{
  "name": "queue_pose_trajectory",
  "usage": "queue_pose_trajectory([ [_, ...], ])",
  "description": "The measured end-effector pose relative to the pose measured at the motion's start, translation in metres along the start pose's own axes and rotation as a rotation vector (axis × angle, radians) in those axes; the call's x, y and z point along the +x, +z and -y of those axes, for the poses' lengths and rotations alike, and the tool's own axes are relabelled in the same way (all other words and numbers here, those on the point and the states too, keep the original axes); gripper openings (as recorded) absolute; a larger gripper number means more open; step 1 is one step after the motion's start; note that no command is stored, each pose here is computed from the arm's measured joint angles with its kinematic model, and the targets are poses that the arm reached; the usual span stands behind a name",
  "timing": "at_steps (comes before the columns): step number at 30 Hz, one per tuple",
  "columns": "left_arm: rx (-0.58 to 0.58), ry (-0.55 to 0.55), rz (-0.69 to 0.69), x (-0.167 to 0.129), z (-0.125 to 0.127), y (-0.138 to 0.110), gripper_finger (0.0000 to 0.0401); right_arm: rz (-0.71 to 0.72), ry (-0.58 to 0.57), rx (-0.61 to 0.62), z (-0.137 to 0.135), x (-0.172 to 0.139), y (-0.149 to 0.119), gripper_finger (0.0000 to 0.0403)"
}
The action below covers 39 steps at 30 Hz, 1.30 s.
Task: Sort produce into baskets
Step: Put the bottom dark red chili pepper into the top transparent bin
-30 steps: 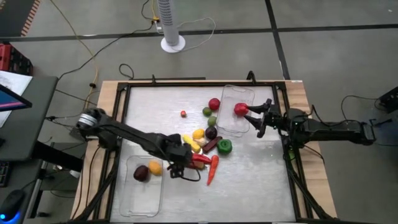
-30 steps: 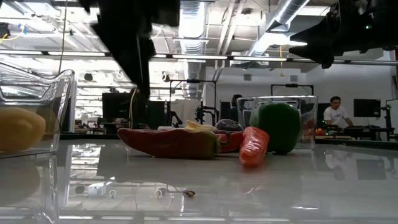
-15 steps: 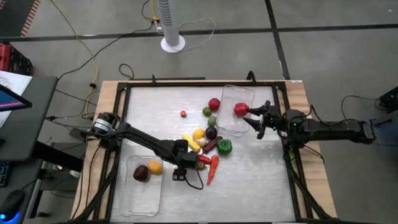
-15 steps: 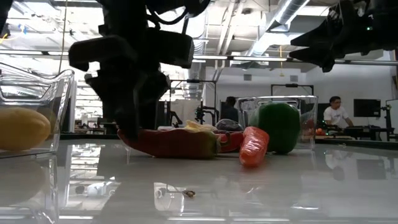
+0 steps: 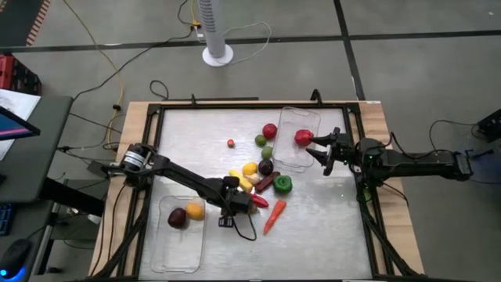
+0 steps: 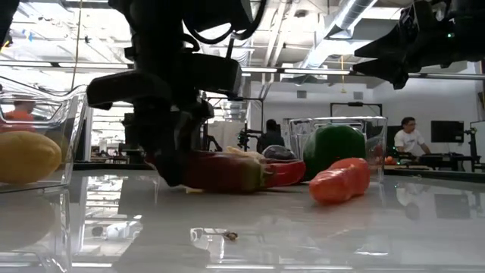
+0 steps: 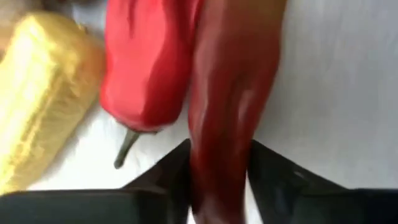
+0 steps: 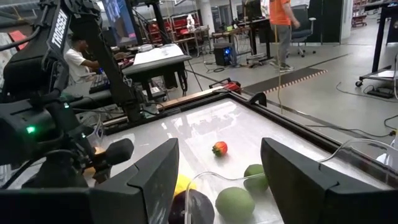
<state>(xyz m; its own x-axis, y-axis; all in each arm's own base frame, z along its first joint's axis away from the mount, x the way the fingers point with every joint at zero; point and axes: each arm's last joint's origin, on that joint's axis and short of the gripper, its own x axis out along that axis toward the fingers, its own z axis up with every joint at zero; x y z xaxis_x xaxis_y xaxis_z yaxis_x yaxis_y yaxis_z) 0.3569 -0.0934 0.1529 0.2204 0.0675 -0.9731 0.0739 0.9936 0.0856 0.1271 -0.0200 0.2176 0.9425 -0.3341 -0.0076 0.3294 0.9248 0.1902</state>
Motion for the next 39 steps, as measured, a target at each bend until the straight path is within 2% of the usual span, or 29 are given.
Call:
queue_pose_trajectory([
  [5,-0.045,0.013,0.036,-0.013,-0.008,0.001,0.0065,0.0,0.0,0.002,0.0,0.0,0.0,0.0256],
  [9,-0.088,0.02,0.103,-0.037,-0.021,0.002,0.007,0.0,0.0,0.008,0.0,0.0,0.0,0.0256],
  [13,-0.128,0.106,0.178,-0.057,-0.042,0.003,0.0099,0.001,0.001,0.009,0.0,0.0,0.0,0.0256],
  [16,-0.144,0.15,0.233,-0.061,-0.059,0.008,0.0103,0.001,0.001,0.012,0.0,0.0,0.0,0.0256],
  [22,-0.193,0.168,0.398,-0.063,-0.099,0.024,0.0088,0.008,0.0,0.018,0.0,0.0,0.001,0.0256],
  [28,-0.26,0.132,0.499,-0.075,-0.143,0.034,0.009,0.041,-0.024,0.002,0.001,-0.003,0.004,0.0256],
  [34,-0.279,0.135,0.59,-0.087,-0.173,0.052,0.0091,0.05,-0.022,0.001,0.001,-0.004,0.005,0.0256],
  [37,-0.281,0.156,0.629,-0.085,-0.184,0.065,0.0092,0.041,-0.021,0.006,0.001,-0.003,0.004,0.0256],
  [39,-0.271,0.17,0.607,-0.079,-0.188,0.07,0.0092,0.038,-0.022,0.006,0.001,-0.002,0.003,0.0256],
])
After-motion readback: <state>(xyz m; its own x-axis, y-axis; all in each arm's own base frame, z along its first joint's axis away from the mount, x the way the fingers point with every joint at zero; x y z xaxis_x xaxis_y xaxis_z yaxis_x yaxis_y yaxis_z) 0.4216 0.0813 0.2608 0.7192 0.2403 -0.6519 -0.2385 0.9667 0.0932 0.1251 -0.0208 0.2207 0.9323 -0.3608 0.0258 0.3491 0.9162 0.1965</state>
